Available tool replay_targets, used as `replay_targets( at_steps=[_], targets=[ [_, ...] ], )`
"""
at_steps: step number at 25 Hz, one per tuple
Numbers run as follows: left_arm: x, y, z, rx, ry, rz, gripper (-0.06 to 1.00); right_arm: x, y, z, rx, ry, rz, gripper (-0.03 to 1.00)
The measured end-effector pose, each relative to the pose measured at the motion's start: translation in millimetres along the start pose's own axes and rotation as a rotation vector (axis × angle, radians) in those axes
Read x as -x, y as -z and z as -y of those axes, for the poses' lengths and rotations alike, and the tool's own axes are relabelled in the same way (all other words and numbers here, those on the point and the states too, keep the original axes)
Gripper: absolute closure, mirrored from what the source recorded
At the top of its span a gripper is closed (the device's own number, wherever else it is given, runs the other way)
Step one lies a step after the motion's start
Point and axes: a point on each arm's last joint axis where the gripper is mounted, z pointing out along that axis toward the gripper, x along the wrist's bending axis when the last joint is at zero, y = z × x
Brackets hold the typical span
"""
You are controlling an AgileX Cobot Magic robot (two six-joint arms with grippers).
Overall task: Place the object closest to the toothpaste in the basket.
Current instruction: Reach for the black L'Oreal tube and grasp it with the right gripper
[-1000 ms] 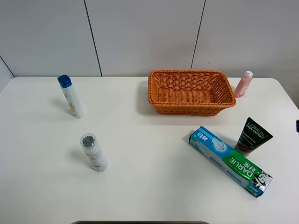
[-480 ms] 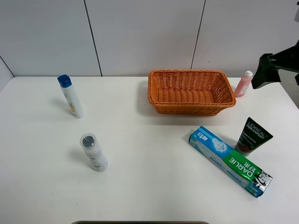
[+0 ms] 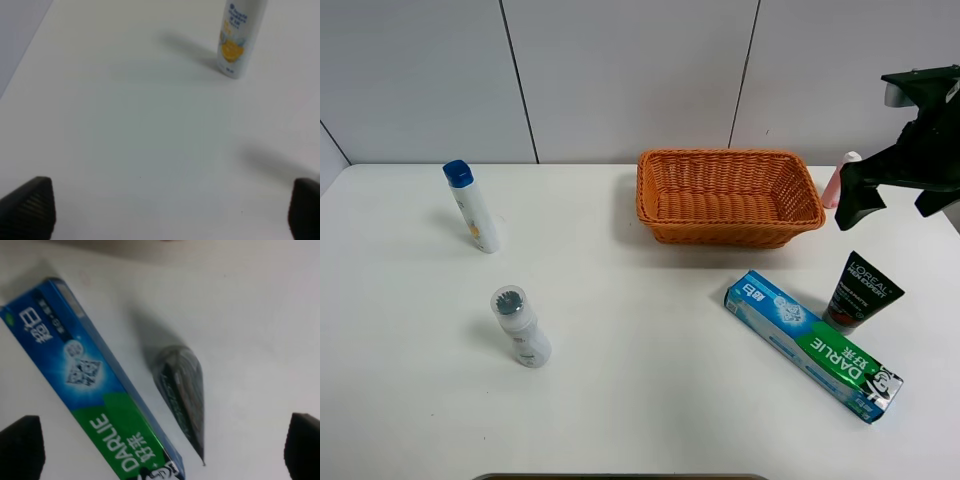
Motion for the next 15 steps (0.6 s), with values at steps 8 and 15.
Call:
replay_targets(
  at_steps=[8,15],
  targets=[
    [0,0,0,0.0,0.0,0.0,0.01,4,-19,-1,-0.102,0.026,0.02,-0.02],
    [0,0,0,0.0,0.0,0.001,0.01,3,-47,3,-0.194,0.088,-0.003,0.01]
  ],
)
